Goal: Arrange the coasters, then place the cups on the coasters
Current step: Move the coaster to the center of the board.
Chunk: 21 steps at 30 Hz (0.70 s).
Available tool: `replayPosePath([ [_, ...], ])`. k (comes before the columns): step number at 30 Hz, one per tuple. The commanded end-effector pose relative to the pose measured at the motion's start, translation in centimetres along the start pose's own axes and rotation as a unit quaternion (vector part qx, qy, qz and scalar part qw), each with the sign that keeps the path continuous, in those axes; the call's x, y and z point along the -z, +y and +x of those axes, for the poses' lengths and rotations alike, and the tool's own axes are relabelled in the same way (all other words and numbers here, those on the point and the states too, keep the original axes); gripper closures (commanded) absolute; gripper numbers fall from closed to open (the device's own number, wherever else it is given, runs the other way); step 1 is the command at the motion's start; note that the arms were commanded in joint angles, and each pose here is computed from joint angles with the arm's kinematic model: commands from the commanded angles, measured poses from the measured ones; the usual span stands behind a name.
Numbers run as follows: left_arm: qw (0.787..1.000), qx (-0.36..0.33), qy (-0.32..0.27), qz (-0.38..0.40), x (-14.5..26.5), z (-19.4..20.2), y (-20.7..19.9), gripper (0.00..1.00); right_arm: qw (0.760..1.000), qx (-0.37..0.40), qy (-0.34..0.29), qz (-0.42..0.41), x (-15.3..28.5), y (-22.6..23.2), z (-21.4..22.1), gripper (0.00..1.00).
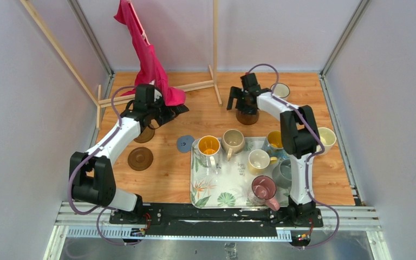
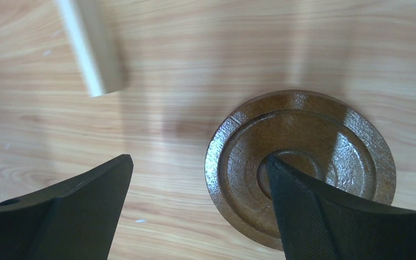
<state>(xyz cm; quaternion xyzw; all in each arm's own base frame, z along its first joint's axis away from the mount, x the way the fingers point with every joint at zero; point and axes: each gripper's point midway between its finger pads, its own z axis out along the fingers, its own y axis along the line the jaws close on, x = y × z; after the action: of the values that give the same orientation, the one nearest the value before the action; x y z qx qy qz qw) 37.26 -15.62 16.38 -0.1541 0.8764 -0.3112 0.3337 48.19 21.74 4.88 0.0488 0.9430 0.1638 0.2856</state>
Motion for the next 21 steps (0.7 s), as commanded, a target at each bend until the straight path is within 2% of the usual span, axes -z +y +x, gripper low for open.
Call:
replayPosePath([
  [1,0.999,0.006,-0.004,-0.043,1.0,1.1,2.3,0.0,0.991,0.021,0.124,-0.042,-2.1,5.5,7.5,0.03],
  [9,0.992,0.034,-0.049,-0.113,4.6,1.3,7.3,0.0,0.975,0.077,0.161,-0.131,-2.9,16.1,11.8,0.04],
  [15,0.973,0.02,-0.101,-0.207,9.2,0.2,10.5,0.0,0.956,0.098,0.18,-0.212,-3.2,23.1,14.3,0.04],
  [21,0.961,0.032,-0.1,-0.256,10.6,1.5,12.8,0.0,0.927,0.113,0.186,-0.306,-2.7,30.0,17.0,0.0],
])
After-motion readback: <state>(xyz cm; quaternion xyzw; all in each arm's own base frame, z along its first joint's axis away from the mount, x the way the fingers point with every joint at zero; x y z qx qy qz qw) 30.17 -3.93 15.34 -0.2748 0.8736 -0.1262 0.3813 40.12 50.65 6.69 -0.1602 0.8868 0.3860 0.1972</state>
